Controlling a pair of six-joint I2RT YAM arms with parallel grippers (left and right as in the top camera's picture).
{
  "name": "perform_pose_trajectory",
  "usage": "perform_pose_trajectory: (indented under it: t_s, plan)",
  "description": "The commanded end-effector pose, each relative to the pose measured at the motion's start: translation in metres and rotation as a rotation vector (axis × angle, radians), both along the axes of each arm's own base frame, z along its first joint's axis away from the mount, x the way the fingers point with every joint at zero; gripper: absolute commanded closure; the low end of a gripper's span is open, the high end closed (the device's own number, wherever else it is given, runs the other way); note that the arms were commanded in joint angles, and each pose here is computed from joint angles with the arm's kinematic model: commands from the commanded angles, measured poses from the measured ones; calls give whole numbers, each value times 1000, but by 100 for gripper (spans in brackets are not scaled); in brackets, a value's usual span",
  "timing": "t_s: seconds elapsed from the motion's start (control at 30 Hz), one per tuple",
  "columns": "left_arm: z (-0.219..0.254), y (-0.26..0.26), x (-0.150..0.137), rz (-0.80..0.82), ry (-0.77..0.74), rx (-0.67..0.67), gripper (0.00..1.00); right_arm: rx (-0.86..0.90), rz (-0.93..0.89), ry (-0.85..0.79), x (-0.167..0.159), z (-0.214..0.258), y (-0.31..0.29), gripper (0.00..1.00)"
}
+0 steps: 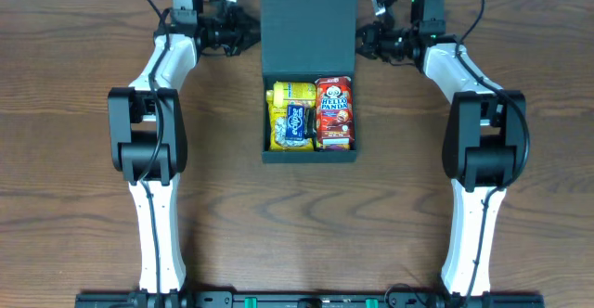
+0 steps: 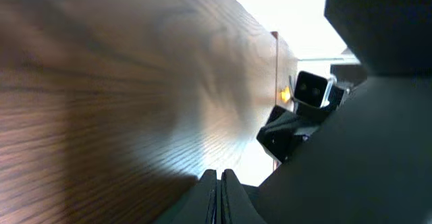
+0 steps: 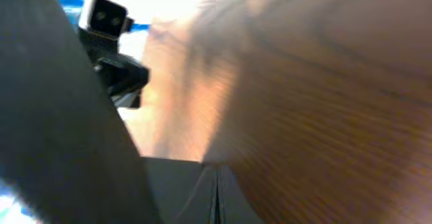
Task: Pack container
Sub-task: 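Swing the lid forward with both grippers to close the box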
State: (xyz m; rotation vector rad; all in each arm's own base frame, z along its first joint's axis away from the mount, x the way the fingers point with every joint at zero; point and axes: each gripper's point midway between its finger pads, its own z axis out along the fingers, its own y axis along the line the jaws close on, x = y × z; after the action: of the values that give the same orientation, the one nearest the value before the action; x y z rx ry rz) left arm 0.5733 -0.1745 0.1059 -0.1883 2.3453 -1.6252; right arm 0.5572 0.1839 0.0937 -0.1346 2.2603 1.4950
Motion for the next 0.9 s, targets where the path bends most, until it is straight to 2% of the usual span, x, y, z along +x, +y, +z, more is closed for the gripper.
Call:
perform_pose_trajectory:
  t_s: [0.0, 0.2, 0.5, 0.87]
  plan:
    - [37, -7, -4, -75, -131, -25, 94, 129, 132, -50, -15, 20, 3, 98]
    - [73, -8, -10, -111, -247, -24, 95, 216, 212, -68, -27, 36, -3, 98]
    - [102, -10, -31, -156, -282, -14, 94, 322, 318, -45, -47, 52, -2, 98]
    - [79, -2, -86, -227, -127, 126, 94, 379, 255, 335, -50, 51, 0, 98]
